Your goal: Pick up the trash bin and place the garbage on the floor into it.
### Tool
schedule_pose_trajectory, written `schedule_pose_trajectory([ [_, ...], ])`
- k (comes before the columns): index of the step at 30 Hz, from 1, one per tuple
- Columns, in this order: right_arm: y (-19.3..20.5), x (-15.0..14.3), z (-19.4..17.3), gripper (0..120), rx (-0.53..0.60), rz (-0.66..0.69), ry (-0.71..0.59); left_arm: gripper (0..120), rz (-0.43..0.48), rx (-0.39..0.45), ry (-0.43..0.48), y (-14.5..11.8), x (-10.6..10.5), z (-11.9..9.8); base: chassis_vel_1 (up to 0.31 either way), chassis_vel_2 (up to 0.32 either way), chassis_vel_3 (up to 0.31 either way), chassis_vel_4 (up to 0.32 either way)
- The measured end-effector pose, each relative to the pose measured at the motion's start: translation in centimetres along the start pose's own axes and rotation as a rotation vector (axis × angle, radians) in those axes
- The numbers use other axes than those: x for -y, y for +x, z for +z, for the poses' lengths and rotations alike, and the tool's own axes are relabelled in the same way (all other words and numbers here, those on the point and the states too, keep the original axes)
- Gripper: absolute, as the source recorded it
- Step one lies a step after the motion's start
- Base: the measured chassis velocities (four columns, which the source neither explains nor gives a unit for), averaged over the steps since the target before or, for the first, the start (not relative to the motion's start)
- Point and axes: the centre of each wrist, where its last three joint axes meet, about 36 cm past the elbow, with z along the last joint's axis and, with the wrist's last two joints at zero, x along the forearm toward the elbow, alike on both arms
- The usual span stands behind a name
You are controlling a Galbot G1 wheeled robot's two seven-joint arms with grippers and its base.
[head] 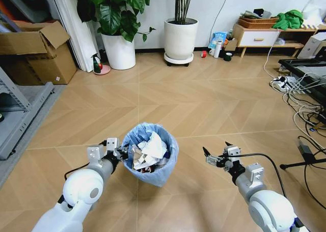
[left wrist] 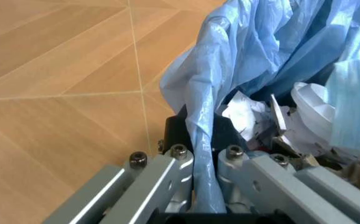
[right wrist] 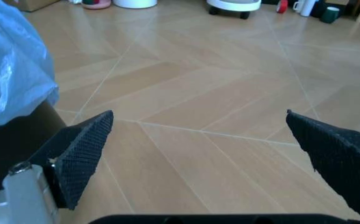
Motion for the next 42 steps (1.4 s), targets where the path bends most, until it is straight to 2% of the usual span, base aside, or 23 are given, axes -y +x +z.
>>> schedule_pose_trajectory([
  [2, 0.0, 0.0, 0.0, 100, 0.003, 0.000, 0.000, 0, -0.006, 0.000, 0.001, 0.0, 0.0, 0.0, 0.116, -0.126, -0.117, 0.112],
  [12, -0.1, 0.4, 0.3, 100, 0.016, 0.013, -0.004, 0, -0.154, -0.009, 0.037, -1.4, -1.3, 0.9, 0.043, -0.040, -0.045, 0.040],
  [16, -0.1, 0.6, 0.4, 100, 0.020, 0.021, -0.004, 0, -0.247, -0.013, 0.078, -2.0, -3.2, 1.3, 0.000, 0.000, 0.000, 0.000],
  [18, -0.1, 0.7, 0.4, 100, 0.021, 0.023, -0.005, 0, -0.259, -0.016, 0.081, -2.1, -3.5, 1.4, 0.000, 0.000, 0.000, 0.000],
  [20, -0.1, 0.7, 0.5, 100, 0.024, 0.026, -0.008, 0, -0.288, -0.027, 0.086, -2.3, -4.9, 2.0, 0.000, 0.000, 0.000, 0.000],
  [22, -0.1, 0.7, 0.5, 100, 0.024, 0.027, -0.009, 0, -0.294, -0.031, 0.087, -2.5, -5.4, 2.2, 0.000, 0.000, 0.000, 0.000],
  [26, -0.2, 0.8, 0.7, 100, 0.026, 0.027, -0.010, 0, -0.331, -0.042, 0.086, -3.1, -7.6, 2.9, 0.000, 0.000, 0.000, 0.000],
  [31, -0.3, 0.9, 0.6, 100, 0.028, 0.028, -0.012, 0, -0.350, -0.056, 0.098, -3.7, -8.3, 3.4, 0.000, 0.000, 0.000, 0.000],
  [35, -0.3, 1.1, 0.7, 100, 0.029, 0.033, -0.013, 0, -0.384, -0.087, 0.129, -4.6, -9.5, 5.0, 0.000, 0.000, 0.000, 0.000],
  [42, -0.5, 1.0, 0.9, 100, 0.029, 0.029, -0.016, 0, -0.400, -0.089, 0.145, -4.8, -10.4, 5.6, 0.000, 0.000, 0.000, 0.000],
])
